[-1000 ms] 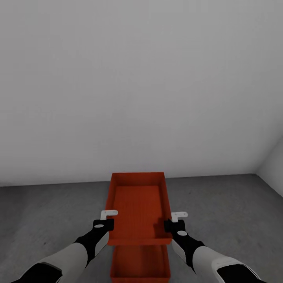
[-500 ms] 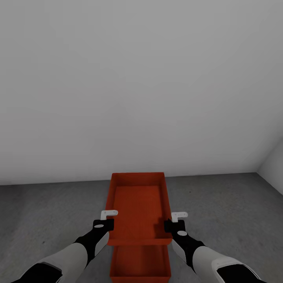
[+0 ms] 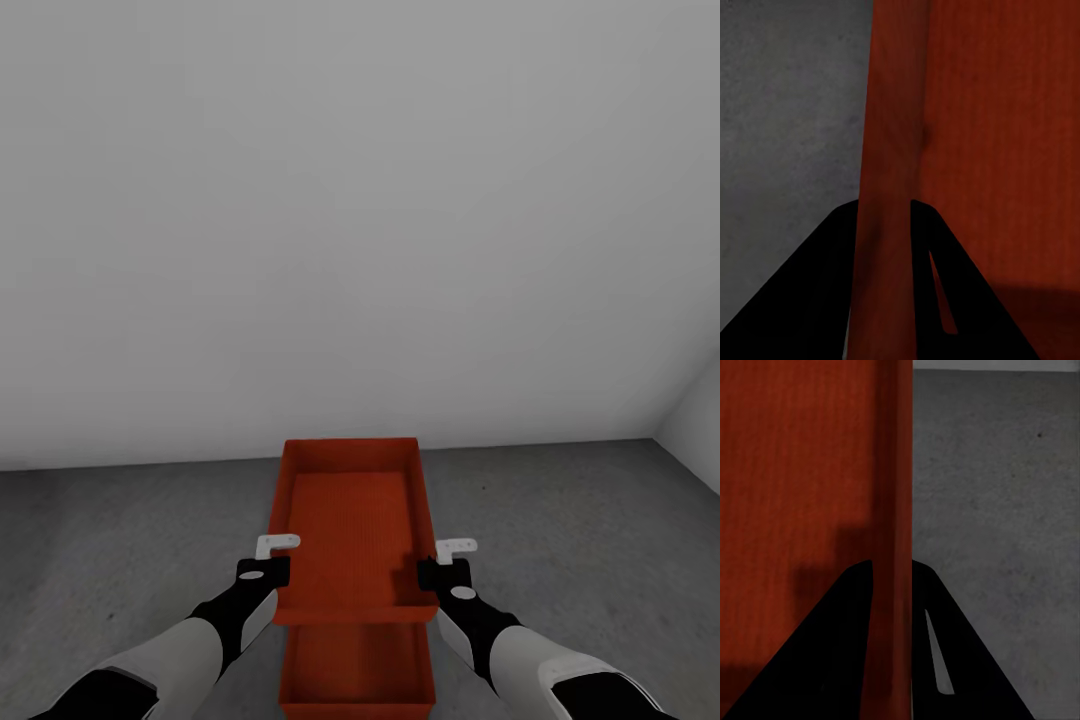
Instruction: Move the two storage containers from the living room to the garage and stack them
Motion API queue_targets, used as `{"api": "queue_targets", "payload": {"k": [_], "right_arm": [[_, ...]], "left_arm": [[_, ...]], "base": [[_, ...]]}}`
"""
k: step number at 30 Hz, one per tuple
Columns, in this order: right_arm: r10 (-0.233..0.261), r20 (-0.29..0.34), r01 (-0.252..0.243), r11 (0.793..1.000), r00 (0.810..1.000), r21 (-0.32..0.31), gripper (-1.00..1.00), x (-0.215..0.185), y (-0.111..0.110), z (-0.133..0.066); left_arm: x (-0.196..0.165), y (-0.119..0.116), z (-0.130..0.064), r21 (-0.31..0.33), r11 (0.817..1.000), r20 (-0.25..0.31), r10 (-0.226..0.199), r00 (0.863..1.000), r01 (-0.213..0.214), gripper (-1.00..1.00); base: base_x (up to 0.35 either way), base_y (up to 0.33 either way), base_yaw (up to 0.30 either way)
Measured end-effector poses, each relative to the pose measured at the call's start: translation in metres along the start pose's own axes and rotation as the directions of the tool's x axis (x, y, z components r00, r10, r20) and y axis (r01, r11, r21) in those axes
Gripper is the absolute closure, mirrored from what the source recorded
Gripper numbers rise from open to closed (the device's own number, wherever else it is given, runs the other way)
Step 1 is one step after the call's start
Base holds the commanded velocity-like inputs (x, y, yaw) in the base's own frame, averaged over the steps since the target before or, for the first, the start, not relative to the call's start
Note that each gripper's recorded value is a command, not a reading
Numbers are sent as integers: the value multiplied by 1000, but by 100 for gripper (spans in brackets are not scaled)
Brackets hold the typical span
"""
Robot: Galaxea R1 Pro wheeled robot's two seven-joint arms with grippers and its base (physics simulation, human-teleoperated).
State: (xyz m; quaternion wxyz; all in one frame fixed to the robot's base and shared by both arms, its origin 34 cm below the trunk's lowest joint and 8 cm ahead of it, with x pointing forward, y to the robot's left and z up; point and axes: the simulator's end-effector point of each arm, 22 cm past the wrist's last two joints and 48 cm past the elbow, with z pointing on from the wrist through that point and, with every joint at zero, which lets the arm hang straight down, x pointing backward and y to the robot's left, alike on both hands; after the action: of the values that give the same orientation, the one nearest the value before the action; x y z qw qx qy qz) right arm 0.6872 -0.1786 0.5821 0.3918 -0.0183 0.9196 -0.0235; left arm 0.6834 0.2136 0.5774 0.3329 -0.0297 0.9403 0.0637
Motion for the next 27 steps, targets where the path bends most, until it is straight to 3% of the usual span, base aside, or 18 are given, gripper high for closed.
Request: {"api": "queue_targets", "payload": {"k": [8, 13, 27], "right_arm": [[2, -10, -2, 1000, 1000, -1, 100, 5, 0, 0], [-12, -7, 12, 1000, 1000, -1, 100, 4, 1, 0], [-9, -16, 9, 1000, 1000, -2, 100, 8, 1, -1]], "left_arm": [[4, 0, 0, 0, 1000, -9, 3, 1000, -3, 100], [9, 1, 1, 0, 1000, -10, -13, 1000, 13, 100], [12, 1, 0, 1, 1000, -18, -5, 1000, 5, 100]], "base": [[-21, 9, 0], [-238, 98, 0], [-232, 95, 0]]}}
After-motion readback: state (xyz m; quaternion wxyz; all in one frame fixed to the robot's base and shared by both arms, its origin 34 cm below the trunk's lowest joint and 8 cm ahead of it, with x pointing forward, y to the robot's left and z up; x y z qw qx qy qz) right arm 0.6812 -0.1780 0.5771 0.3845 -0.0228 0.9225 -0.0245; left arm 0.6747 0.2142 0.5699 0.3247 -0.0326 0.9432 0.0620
